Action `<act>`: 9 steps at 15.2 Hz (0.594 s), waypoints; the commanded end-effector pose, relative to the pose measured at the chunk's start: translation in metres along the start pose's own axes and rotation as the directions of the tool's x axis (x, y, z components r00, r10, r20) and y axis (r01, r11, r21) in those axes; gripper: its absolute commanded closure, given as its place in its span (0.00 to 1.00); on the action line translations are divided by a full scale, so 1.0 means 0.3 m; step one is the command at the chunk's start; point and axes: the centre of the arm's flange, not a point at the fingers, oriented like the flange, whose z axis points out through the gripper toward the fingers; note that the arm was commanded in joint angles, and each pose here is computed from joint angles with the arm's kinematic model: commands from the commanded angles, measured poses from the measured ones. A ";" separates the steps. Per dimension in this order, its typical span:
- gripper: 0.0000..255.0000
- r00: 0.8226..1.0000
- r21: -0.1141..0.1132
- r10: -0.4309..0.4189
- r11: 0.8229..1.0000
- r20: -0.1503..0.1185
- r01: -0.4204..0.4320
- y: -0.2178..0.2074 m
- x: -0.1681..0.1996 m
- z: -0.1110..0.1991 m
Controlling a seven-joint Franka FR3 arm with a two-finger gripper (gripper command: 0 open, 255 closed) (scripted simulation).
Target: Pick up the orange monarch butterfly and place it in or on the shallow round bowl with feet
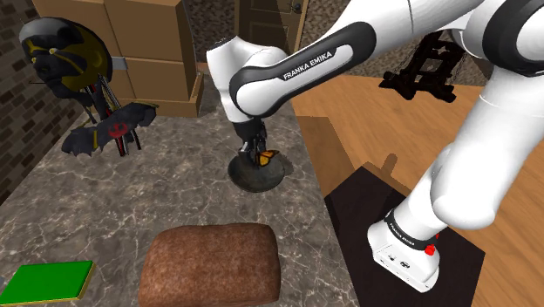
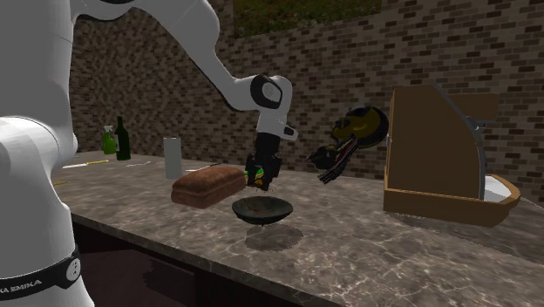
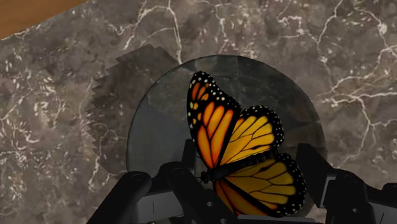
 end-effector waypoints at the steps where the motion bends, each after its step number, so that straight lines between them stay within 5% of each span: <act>1: 1.00 1.000 0.000 0.000 1.000 0.000 0.000 -0.002 0.009 0.035; 9: 1.00 1.000 0.000 0.000 1.000 0.000 0.000 -0.007 0.044 0.131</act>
